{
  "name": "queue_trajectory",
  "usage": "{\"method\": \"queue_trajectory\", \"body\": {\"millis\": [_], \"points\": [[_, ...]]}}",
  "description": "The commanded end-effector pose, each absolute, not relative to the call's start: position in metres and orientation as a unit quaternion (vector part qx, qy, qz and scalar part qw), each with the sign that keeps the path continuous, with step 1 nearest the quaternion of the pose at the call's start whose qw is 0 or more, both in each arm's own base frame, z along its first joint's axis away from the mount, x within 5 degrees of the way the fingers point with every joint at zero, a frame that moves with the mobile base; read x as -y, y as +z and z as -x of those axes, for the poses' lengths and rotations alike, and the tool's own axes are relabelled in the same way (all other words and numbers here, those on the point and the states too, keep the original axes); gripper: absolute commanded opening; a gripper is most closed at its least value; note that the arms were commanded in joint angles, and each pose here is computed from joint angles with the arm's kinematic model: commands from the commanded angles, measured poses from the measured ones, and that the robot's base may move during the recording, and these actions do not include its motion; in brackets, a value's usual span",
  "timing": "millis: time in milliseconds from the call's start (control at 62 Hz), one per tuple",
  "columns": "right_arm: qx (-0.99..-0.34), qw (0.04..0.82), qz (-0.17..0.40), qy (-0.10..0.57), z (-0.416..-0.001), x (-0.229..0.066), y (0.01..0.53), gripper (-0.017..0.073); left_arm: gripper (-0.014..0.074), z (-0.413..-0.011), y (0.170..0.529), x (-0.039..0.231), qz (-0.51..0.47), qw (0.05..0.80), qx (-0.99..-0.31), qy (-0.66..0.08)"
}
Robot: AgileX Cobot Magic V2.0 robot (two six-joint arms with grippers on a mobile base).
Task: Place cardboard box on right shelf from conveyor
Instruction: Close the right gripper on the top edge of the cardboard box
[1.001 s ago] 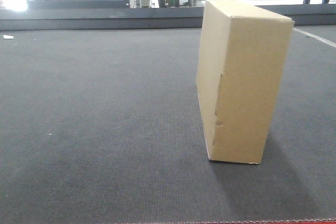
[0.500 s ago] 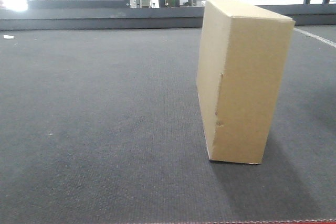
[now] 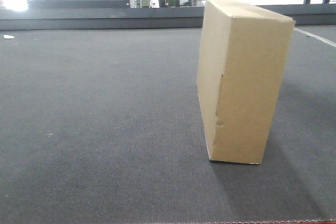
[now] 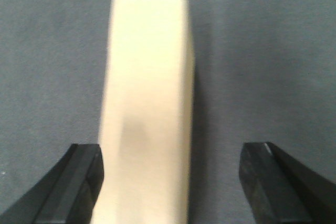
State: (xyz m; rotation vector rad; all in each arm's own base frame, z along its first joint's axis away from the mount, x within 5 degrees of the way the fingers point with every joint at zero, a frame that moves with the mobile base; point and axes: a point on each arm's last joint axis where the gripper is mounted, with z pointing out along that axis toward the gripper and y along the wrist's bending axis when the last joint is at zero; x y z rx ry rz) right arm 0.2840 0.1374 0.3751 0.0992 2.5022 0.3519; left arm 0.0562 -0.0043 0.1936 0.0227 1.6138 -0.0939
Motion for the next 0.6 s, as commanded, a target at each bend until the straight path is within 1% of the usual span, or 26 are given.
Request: {"method": "queue_trajectory", "body": {"millis": [0, 97, 323, 581], "points": [[-0.927, 0.341, -0.025, 0.152, -0.283, -0.146, 0.394, 0.0624, -0.0116, -0.056, 0.198, 0.004, -0.008, 0.720, -0.692, -0.045], [-0.931, 0.334, -0.014, 0.144, -0.287, -0.155, 0.387, 0.0624, -0.0116, -0.056, 0.198, 0.004, -0.008, 0.720, -0.692, -0.045], [-0.937, 0.321, -0.009, 0.137, -0.291, -0.163, 0.377, 0.0624, -0.0116, -0.056, 0.198, 0.004, -0.008, 0.720, -0.692, -0.045], [-0.947, 0.297, -0.011, 0.124, -0.296, -0.167, 0.364, 0.0624, -0.0116, -0.056, 0.198, 0.004, -0.008, 0.720, -0.692, -0.045]]}}
